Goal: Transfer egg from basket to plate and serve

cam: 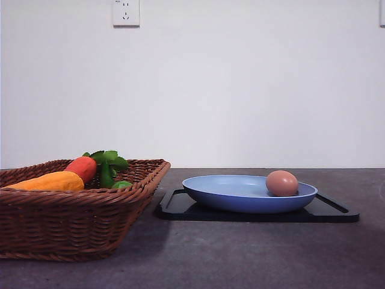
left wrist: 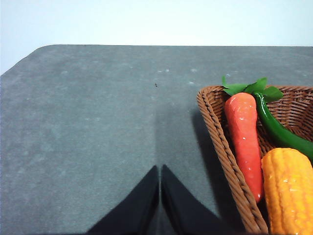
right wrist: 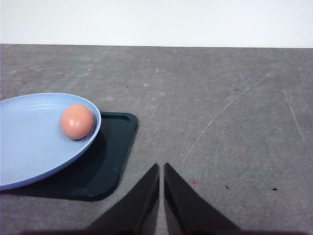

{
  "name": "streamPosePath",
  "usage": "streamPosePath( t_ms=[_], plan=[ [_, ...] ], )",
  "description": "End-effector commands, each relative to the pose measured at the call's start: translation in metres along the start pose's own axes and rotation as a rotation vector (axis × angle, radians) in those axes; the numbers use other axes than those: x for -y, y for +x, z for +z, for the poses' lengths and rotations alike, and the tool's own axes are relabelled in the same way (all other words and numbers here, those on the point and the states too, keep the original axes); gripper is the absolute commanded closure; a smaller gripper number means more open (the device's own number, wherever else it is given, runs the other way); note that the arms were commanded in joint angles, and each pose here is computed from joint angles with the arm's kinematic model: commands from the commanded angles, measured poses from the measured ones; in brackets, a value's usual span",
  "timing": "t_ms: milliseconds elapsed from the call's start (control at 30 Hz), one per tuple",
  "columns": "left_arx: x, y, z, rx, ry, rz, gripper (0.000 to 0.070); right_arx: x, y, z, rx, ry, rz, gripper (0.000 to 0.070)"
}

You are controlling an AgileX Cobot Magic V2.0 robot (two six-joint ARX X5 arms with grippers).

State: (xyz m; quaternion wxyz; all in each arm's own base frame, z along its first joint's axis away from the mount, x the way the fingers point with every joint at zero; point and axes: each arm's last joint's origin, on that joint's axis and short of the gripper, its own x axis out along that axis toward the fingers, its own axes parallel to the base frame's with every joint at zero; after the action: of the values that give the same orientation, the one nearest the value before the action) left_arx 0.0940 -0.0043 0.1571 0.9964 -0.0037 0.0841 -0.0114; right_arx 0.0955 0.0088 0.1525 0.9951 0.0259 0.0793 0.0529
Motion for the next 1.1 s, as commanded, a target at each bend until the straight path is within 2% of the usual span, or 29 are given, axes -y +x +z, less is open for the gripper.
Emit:
streamPosePath(
  t_ms=[0, 1067],
  plan=[
    [-0.0002, 0.0015, -0.0054, -0.019, 0.000, 0.005, 0.0700, 0.0000, 0.0006, -0.0011, 0.005, 0.010, 0.001, 0.0700],
    [-0.0002, 0.0015, -0.0054, -0.019, 0.000, 0.005, 0.0700, 0.0000, 0.0006, -0.0011, 0.004, 0.010, 0.001, 0.0700]
  ],
)
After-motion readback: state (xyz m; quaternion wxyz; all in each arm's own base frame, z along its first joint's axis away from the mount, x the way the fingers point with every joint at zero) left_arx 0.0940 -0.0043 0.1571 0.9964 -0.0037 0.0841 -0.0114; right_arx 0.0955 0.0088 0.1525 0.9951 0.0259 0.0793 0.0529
